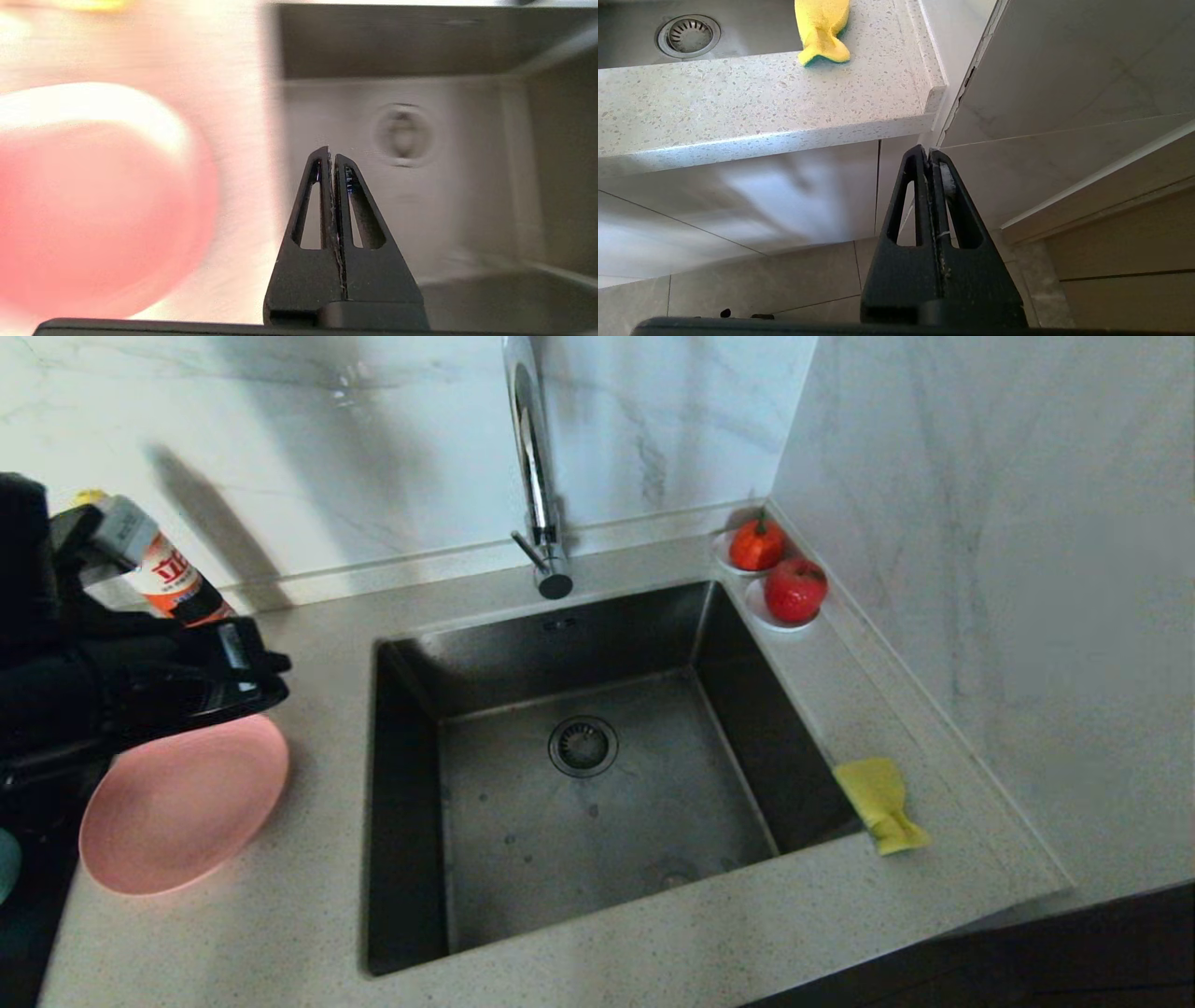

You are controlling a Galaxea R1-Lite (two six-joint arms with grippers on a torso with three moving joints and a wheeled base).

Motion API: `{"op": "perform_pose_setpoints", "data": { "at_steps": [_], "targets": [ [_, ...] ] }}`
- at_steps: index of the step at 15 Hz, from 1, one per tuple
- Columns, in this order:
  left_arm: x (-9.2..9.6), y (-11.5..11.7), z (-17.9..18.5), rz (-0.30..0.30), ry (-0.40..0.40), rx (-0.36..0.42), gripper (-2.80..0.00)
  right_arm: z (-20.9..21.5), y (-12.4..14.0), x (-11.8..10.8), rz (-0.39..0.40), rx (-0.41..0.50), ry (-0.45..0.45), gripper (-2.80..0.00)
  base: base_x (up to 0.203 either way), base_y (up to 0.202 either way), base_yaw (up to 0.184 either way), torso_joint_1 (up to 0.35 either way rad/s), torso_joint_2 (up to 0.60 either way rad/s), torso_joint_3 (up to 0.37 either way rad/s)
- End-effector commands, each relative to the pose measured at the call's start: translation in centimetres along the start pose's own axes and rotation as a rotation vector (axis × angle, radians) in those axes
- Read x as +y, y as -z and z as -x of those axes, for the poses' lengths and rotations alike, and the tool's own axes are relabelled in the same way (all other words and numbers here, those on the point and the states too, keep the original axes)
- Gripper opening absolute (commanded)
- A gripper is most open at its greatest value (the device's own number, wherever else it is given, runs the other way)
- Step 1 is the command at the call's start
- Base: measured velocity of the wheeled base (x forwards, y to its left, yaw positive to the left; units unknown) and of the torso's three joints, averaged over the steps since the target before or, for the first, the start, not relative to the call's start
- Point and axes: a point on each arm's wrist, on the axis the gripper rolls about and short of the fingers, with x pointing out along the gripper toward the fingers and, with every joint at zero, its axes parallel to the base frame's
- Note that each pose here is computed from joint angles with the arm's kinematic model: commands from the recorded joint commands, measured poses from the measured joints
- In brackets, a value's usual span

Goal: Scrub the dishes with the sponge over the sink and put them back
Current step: Place the bowl on the plate

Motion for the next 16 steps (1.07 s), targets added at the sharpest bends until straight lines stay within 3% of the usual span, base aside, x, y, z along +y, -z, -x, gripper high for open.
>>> {"op": "perform_pose_setpoints", "data": {
  "at_steps": [1,4,8,11,13,15,16],
  "targets": [
    [1.2,0.8,4.9,-0.007,-0.097,-0.099,-2.80,0.0,0.0,0.0,0.001,0.002,0.000,-2.80,0.000,0.000,0.000,0.000,0.00,0.000],
    [2.6,2.9,8.9,-0.044,-0.188,-0.158,-2.80,0.0,0.0,0.0,0.001,0.002,0.000,-2.80,0.000,0.000,0.000,0.000,0.00,0.000],
    [4.6,6.8,14.4,-0.029,-0.227,-0.260,-2.80,0.0,0.0,0.0,0.001,0.002,0.000,-2.80,0.000,0.000,0.000,0.000,0.00,0.000],
    [5.3,6.7,18.1,-0.020,-0.310,-0.400,-2.80,0.0,0.0,0.0,0.001,0.002,0.000,-2.80,0.000,0.000,0.000,0.000,0.00,0.000],
    [5.3,5.0,20.2,-0.127,-0.379,-0.451,-2.80,0.0,0.0,0.0,0.001,0.002,0.000,-2.80,0.000,0.000,0.000,0.000,0.00,0.000],
    [5.0,3.4,20.4,-0.267,-0.422,-0.437,-2.80,0.0,0.0,0.0,0.001,0.002,0.000,-2.80,0.000,0.000,0.000,0.000,0.00,0.000],
    [4.6,2.0,20.1,-0.299,-0.431,-0.438,-2.80,0.0,0.0,0.0,0.001,0.002,0.000,-2.80,0.000,0.000,0.000,0.000,0.00,0.000]
  ]
}}
